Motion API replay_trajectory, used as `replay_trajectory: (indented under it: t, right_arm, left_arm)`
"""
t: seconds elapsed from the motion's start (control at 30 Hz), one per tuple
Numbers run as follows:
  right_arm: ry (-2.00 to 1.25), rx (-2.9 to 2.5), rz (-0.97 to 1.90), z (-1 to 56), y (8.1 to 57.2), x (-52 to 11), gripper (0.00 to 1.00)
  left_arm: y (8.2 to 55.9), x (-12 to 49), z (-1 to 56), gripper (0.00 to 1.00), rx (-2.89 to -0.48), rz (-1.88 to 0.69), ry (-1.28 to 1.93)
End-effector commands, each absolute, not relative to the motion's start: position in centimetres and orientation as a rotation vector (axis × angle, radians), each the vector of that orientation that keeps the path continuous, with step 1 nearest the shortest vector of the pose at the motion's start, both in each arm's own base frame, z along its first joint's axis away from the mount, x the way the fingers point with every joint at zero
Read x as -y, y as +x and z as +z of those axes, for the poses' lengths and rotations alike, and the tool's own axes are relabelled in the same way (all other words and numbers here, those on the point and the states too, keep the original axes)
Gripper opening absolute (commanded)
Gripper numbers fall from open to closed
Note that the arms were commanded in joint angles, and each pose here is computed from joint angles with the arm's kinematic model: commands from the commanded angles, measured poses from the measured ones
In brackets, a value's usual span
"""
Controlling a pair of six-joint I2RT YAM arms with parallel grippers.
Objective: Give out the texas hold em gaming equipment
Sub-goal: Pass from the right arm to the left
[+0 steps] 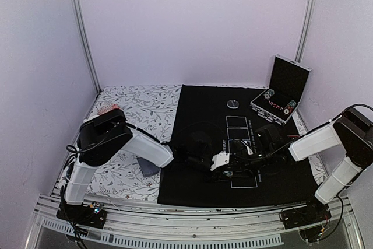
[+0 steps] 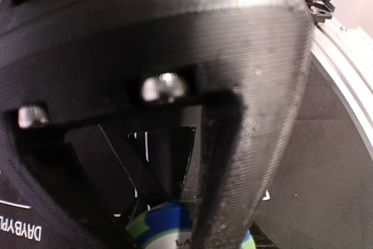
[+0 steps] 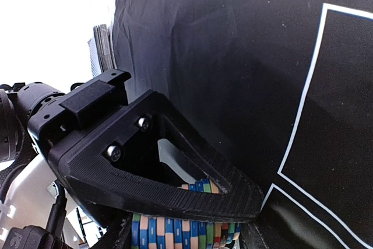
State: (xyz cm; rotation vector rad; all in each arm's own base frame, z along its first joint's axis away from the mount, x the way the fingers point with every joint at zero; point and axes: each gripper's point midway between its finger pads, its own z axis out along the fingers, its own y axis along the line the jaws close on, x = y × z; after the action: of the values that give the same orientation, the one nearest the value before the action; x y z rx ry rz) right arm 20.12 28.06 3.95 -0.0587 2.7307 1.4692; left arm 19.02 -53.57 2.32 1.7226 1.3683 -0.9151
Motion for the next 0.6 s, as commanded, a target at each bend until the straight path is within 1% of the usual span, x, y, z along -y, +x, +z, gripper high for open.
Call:
replay_trajectory:
  t: [0.0, 0.07, 0.1, 0.13, 0.2, 0.27, 0.57]
  right_arm:
    - [-0.04, -2.705, 1.424, 3.8, 21.1, -27.6, 0.2]
    - [-0.036, -2.701, 1.42, 3.9, 21.1, -27.4, 0.2]
    - [-0.034, -2.699, 1.418, 4.0, 21.1, -27.4, 0.22]
    - [-0.031, -2.698, 1.409, 4.1, 21.2, -27.3, 0.26]
    - [-0.021, -2.701, 1.379, 4.3, 21.3, -27.0, 0.39]
    - [-0.013, -2.707, 1.338, 4.4, 21.4, -26.6, 0.47]
    - [0.005, -2.7, 1.249, 5.2, 22.1, -25.3, 0.65]
  left_arm:
    - [17.8, 52.9, 0.0, 0.09, -1.411, -0.918, 1.806]
    - [17.8, 52.6, -0.1, 0.0, -1.408, -0.904, 1.824]
    - [17.8, 52.6, -0.1, 0.0, -1.409, -0.897, 1.83]
    - [17.8, 52.5, -0.2, 0.0, -1.412, -0.891, 1.838]
    - [17.8, 52.4, -0.3, 0.0, -1.422, -0.882, 1.855]
    - [17.8, 52.3, -0.6, 0.0, -1.435, -0.875, 1.87]
    - [18.2, 52.1, -1.8, 0.0, -1.484, -0.828, 1.919]
